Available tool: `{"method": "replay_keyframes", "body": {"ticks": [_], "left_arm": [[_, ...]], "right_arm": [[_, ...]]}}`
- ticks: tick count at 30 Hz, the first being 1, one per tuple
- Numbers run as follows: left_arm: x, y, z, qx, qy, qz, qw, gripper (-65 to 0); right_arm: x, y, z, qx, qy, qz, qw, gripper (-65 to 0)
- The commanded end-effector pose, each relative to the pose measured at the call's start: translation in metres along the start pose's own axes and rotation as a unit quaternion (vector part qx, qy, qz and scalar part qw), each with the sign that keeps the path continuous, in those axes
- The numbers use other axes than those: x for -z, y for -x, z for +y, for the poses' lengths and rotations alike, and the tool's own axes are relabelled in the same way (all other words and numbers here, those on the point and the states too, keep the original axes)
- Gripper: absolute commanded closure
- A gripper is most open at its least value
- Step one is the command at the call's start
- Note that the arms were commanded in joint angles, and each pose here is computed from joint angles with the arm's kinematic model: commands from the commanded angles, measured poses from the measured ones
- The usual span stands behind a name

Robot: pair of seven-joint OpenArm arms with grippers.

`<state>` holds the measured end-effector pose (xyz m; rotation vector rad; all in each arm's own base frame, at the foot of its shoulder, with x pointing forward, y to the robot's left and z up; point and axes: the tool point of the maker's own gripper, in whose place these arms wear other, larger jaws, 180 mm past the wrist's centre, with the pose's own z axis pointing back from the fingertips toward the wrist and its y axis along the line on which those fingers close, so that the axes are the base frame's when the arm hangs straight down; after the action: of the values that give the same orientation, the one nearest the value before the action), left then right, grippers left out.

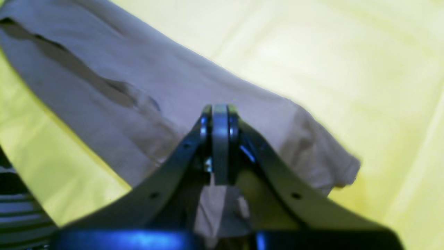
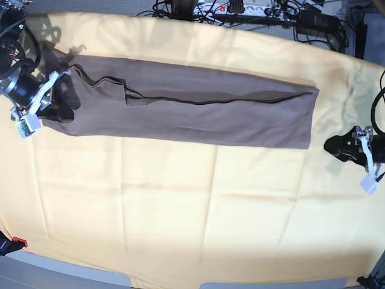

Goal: Fold the T-shirt properly
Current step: 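Grasp the shirt's other end with the left gripper and straighten the strip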

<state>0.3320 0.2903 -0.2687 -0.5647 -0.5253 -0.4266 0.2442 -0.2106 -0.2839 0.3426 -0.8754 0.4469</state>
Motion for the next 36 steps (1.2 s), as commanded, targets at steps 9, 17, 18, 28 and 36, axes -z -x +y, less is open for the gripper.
{"method": "replay_keyframes", "body": {"ticks": [9,17,18,28,36], "left_arm": [[-0.032,0.011,0.031,-0.074,-0.029,-0.063,0.995,-34.1],[-0.015,0.045,0.037,-0.148,-0.011,-0.087,0.985,-34.1],[-0.009,0.051,0.034,-0.154,-0.005,-0.083,0.985,-34.1],[0.051,0.077,-0.002,-0.177,0.07,-0.061,0.98,-34.1],[0.078,0.081,-0.022,-0.184,0.108,-0.056,0.975,-34.3]], "right_arm": [[0.017,0.049,-0.029,0.098,0.028,0.013,0.9947,0.0],[0.023,0.075,-0.043,0.137,0.042,0.027,0.9893,0.0],[0.023,0.075,-0.043,0.137,0.042,0.027,0.9893,0.0],[0.023,0.076,-0.042,0.137,0.04,0.032,0.9892,0.0],[0.023,0.074,-0.043,0.136,0.041,0.03,0.9894,0.0]]}}
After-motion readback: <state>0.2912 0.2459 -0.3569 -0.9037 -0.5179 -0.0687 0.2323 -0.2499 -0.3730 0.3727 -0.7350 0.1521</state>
